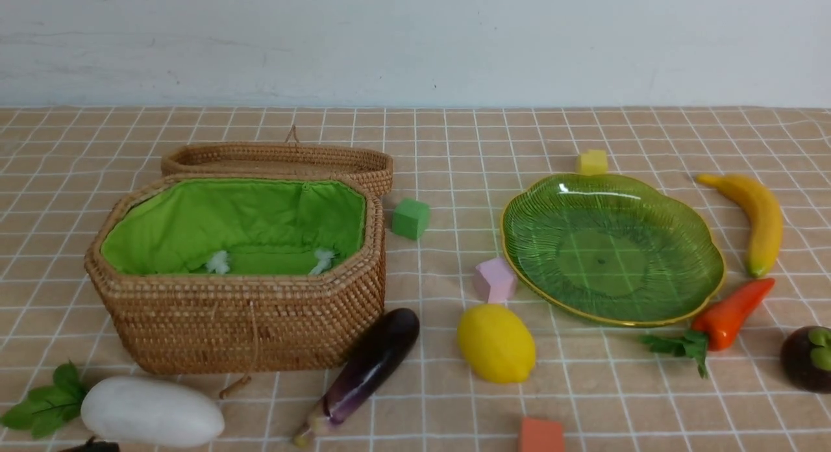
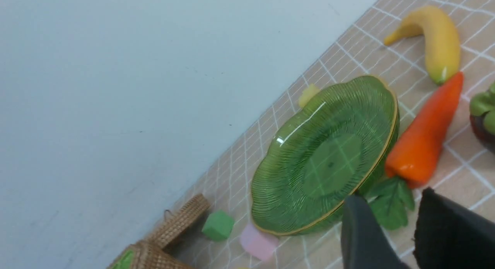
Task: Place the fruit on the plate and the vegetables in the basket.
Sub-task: Take a daikon with your left arm and place it on the basket on the left, then use the left arm to grab an eggplant and put it into the left basket, then use the right arm to grab a lemon and put it into the right plate
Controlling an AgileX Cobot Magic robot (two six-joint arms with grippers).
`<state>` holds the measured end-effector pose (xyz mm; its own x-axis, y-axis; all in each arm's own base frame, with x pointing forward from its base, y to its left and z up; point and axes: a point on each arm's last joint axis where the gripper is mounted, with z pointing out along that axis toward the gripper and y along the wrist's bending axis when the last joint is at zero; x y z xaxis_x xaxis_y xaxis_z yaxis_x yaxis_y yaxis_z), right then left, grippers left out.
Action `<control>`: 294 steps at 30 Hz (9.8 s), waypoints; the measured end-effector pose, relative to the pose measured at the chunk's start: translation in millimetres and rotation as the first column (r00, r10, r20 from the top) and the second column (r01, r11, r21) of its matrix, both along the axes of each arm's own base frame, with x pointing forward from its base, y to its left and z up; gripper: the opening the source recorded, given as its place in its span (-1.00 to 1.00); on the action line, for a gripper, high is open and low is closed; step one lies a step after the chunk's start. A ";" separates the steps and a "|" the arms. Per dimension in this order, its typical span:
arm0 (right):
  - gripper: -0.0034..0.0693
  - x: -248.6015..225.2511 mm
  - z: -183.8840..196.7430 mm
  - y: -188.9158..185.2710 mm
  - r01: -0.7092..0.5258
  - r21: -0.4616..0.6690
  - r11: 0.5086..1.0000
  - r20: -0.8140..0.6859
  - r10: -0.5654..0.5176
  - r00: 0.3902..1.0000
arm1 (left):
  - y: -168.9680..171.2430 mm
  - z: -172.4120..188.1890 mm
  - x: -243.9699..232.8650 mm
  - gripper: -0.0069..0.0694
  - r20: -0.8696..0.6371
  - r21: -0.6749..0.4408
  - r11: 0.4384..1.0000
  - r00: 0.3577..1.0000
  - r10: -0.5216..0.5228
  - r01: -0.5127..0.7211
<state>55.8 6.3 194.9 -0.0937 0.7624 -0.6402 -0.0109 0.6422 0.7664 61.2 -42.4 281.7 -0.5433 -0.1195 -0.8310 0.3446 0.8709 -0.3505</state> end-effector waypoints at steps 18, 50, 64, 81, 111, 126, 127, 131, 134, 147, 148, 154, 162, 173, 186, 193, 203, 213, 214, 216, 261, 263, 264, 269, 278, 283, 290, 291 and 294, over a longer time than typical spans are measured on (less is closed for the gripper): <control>-0.56 -32.2 165.4 35.6 -0.738 -0.530 0.419 -0.518 0.529 0.672 | -16.7 14.6 108.7 -0.82 -0.285 0.429 0.723 0.840 -0.461 0.542; -0.55 -31.6 165.9 35.6 -0.745 -0.565 0.355 -0.533 0.532 0.658 | 8.5 -100.0 218.8 0.62 -0.631 0.683 -0.087 0.526 -0.571 0.725; -0.54 -31.2 166.3 35.6 -0.741 -0.568 0.359 -0.528 0.531 0.662 | 9.0 -99.9 219.8 0.37 -0.665 0.640 -0.054 0.517 -0.538 0.767; -0.52 -31.2 166.3 35.6 -0.741 -0.568 0.359 -0.528 0.531 0.662 | 5.0 -101.4 202.7 0.60 -0.686 0.533 0.097 0.497 -0.532 0.840; -0.48 -15.3 195.9 39.4 -0.529 -0.634 0.564 -0.191 0.549 0.814 | -4.0 72.3 176.6 0.54 -0.027 0.770 0.569 0.905 -0.424 0.289; -0.46 -16.5 198.8 42.2 -0.542 -0.601 0.587 -0.160 0.577 0.801 | -14.4 40.0 293.8 0.88 -0.035 0.774 0.572 0.920 -0.391 0.273; -0.46 -16.6 198.5 42.5 -0.547 -0.599 0.585 -0.163 0.580 0.798 | -14.3 40.3 294.2 0.91 -0.031 0.775 0.572 0.921 -0.389 0.268; -0.46 -16.8 198.1 42.6 -0.551 -0.598 0.582 -0.167 0.581 0.796 | -23.2 53.3 285.4 0.74 0.005 0.768 0.590 0.917 -0.398 0.252; -0.46 -16.8 198.1 42.6 -0.551 -0.598 0.582 -0.167 0.581 0.796 | -37.3 62.9 272.9 0.45 0.005 0.735 0.619 0.911 -0.411 0.275; -0.46 -24.1 186.6 45.3 -0.656 -0.568 0.496 -0.297 0.620 0.726 | -146.5 0.3 148.6 -0.85 -0.528 0.537 0.590 0.786 -0.323 0.603; -0.46 -24.2 186.4 45.2 -0.657 -0.569 0.495 -0.300 0.619 0.726 | -146.2 -13.4 142.2 -0.85 -0.548 0.540 0.591 0.783 -0.294 0.600; -0.46 -24.4 185.8 45.2 -0.660 -0.569 0.490 -0.307 0.619 0.723 | -132.8 -59.1 144.4 -0.73 -0.480 0.496 0.750 0.858 -0.183 0.437; -0.46 -24.5 185.7 45.2 -0.661 -0.569 0.490 -0.307 0.619 0.723 | -127.0 -66.0 176.3 0.14 -0.340 0.438 0.850 0.929 -0.145 0.293; -0.46 -24.5 185.7 45.2 -0.661 -0.569 0.490 -0.307 0.619 0.723 | -140.1 -129.7 197.5 0.18 -0.413 0.468 0.816 0.900 -0.139 0.340; -0.46 -25.5 184.2 45.3 -0.674 -0.563 0.478 -0.325 0.622 0.713 | -137.6 -108.3 184.7 -0.08 -0.423 0.494 0.787 0.893 -0.155 0.370; -0.46 -20.9 190.2 43.9 -0.615 -0.588 0.525 -0.256 0.601 0.757 | -134.0 -9.6 143.1 -0.08 -0.243 0.653 0.576 0.856 -0.456 0.492; -0.46 -19.2 192.7 43.1 -0.591 -0.596 0.544 -0.228 0.591 0.774 | -61.4 80.2 221.2 -0.08 -0.163 0.909 0.277 0.876 -0.454 0.312; -0.44 -20.3 191.1 43.6 -0.607 -0.592 0.531 -0.246 0.597 0.763 | -45.6 37.1 267.9 0.38 -0.319 0.892 0.170 0.850 -0.419 0.418; -0.43 -20.1 191.0 43.7 -0.608 -0.591 0.531 -0.248 0.598 0.763 | -45.6 36.8 268.0 0.61 -0.317 0.891 0.180 0.854 -0.413 0.417; -0.43 -18.6 190.6 44.0 -0.612 -0.587 0.529 -0.254 0.598 0.761 | -45.9 37.8 267.1 0.75 -0.307 0.886 0.210 0.863 -0.401 0.413; 0.94 298.1 10.6 221.8 -0.950 -0.287 0.127 -0.918 0.248 0.310 | 4.5 47.7 -19.9 -0.85 0.257 0.162 0.981 0.955 -0.146 0.107; 0.93 300.8 0.9 223.5 -0.954 -0.271 0.127 -0.925 0.238 0.295 | 4.5 47.4 -20.1 -0.85 0.254 0.163 0.981 0.956 -0.148 0.108; 0.92 302.1 -5.4 224.2 -0.957 -0.262 0.125 -0.931 0.230 0.285 | 4.5 47.3 -20.1 -0.85 0.253 0.163 0.981 0.956 -0.148 0.109; 0.76 304.3 -24.2 226.1 -0.967 -0.224 0.124 -0.947 0.205 0.246 | 4.4 46.8 -20.3 -0.85 0.248 0.166 0.980 0.957 -0.152 0.112; 0.74 296.2 27.6 224.5 -0.956 -0.221 0.193 -0.931 0.250 0.266 | 4.8 49.7 -19.0 -0.85 0.279 0.153 0.984 0.951 -0.136 0.096; 0.74 310.3 86.7 179.2 -0.852 -0.346 0.393 -0.854 0.242 0.460 | 4.9 58.3 -12.6 -0.85 0.350 0.096 0.994 0.933 -0.086 0.055; 0.74 363.7 50.8 101.7 -0.729 -0.356 0.585 -0.846 0.130 0.517 | 2.7 64.1 2.4 -0.85 0.378 0.043 0.999 0.925 -0.034 0.019; 0.74 372.7 33.8 93.7 -0.717 -0.341 0.608 -0.852 0.122 0.509 | 1.6 63.0 6.1 -0.85 0.365 0.046 0.999 0.930 -0.034 0.018; 0.77 380.5 14.5 87.8 -0.708 -0.325 0.627 -0.862 0.112 0.494 | 0.5 61.6 9.7 -0.85 0.349 0.052 0.998 0.936 -0.036 0.019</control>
